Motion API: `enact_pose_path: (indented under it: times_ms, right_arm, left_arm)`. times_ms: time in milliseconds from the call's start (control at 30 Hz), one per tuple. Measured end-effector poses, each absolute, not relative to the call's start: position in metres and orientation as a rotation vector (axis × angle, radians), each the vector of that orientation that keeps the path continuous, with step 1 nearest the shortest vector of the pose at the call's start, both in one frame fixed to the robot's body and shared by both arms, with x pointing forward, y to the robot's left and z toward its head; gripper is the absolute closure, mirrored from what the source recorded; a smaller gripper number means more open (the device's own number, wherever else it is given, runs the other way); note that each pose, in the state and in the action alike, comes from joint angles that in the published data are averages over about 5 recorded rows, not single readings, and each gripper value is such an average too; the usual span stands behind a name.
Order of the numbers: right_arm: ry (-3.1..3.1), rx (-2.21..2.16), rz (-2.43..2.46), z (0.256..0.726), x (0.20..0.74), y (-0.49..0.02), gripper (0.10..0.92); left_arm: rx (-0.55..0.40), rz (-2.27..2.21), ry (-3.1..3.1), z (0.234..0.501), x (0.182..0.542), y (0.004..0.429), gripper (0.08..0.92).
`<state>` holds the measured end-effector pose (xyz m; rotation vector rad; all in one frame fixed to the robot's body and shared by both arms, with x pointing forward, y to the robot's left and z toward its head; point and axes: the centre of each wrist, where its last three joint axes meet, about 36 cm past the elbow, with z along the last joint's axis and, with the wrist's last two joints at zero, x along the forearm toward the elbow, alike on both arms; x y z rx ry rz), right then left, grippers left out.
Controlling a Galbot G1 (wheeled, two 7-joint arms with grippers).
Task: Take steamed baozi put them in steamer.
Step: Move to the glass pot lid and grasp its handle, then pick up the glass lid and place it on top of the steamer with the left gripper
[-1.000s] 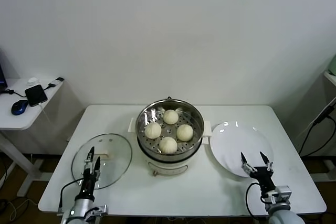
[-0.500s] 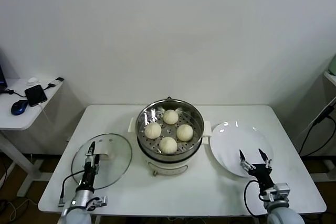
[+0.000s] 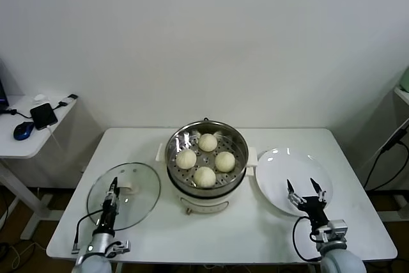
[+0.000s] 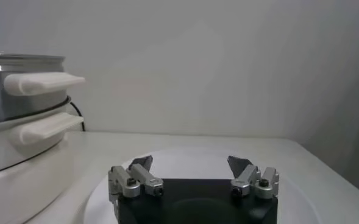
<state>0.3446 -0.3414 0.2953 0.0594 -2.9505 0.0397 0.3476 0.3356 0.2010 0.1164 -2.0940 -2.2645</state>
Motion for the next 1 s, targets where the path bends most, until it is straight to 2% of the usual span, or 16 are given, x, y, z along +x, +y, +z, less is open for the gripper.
enact_pose_path:
  times_ms: [300,533,733,1000]
  right_arm:
    - [-2.955,0.058,0.043,0.297,0.347,-0.339,0.200]
    - [-2.958,0.055,0.050,0.301,0.344,-0.339,0.200]
    - [-2.961,0.047,0.075,0.306,0.344,-0.341,0.200]
    - [-2.948,0.067,0.122,0.310,0.346,-0.344,0.200]
  left_arm:
    - [0.128,-2.234,-2.125,0.204,0.345,0.334,0.848]
    - [0.184,-2.203,-2.155,0.226,0.343,0.339,0.867]
    - [0.246,-2.154,-2.191,0.268,0.342,0.351,0.867]
    - [0.292,-2.084,-2.248,0.356,0.356,0.348,0.867]
